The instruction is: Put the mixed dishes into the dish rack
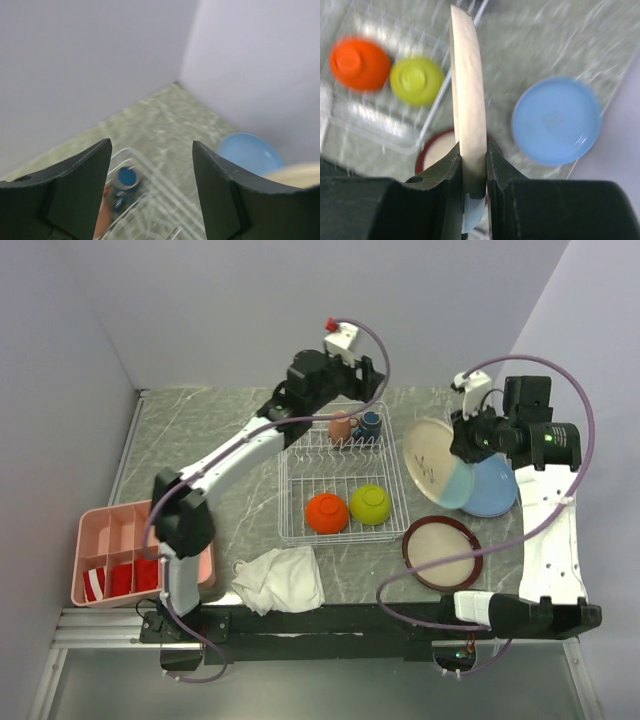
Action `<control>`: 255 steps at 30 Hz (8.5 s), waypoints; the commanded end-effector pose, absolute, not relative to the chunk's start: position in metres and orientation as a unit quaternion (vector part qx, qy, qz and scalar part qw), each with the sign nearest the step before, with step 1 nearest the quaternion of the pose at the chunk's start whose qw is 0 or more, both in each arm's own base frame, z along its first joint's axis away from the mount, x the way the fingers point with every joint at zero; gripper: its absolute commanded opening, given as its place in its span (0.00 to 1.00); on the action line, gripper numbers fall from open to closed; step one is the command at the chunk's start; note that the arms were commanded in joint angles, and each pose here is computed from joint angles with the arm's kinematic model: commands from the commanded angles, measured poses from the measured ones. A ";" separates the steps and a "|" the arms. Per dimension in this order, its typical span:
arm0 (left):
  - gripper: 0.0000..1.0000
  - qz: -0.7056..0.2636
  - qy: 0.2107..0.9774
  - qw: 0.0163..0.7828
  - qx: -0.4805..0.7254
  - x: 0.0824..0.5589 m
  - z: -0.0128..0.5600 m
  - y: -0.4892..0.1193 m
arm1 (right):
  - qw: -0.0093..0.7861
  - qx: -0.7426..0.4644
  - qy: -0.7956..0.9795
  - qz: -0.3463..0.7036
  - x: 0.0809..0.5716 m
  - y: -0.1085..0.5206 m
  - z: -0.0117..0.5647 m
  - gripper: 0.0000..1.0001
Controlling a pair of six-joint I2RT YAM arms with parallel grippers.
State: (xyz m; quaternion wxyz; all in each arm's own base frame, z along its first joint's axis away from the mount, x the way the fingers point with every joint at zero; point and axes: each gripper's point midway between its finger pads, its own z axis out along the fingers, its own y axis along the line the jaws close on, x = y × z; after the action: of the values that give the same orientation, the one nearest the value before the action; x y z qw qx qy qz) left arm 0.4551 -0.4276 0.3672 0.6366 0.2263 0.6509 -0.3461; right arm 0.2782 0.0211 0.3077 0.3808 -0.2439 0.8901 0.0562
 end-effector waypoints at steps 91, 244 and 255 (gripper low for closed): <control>0.77 -0.114 0.797 0.593 0.010 0.399 0.268 -0.143 | 0.504 -0.028 0.863 0.020 0.432 0.290 0.297 0.90; 0.01 -0.622 0.457 0.360 0.524 0.250 0.238 -0.593 | 0.295 -0.295 0.906 0.067 0.214 -0.041 0.176 0.39; 0.01 -0.623 0.441 0.391 0.515 0.262 0.261 -0.585 | 0.230 -0.251 0.928 0.151 0.206 -0.039 0.157 0.41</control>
State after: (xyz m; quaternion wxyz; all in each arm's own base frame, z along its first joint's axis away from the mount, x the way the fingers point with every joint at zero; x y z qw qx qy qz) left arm 0.2570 -0.5886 0.1638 0.2978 0.5139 0.5365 -0.5995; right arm 0.2158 -0.0485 0.1504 0.2498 -0.2752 0.9226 0.1032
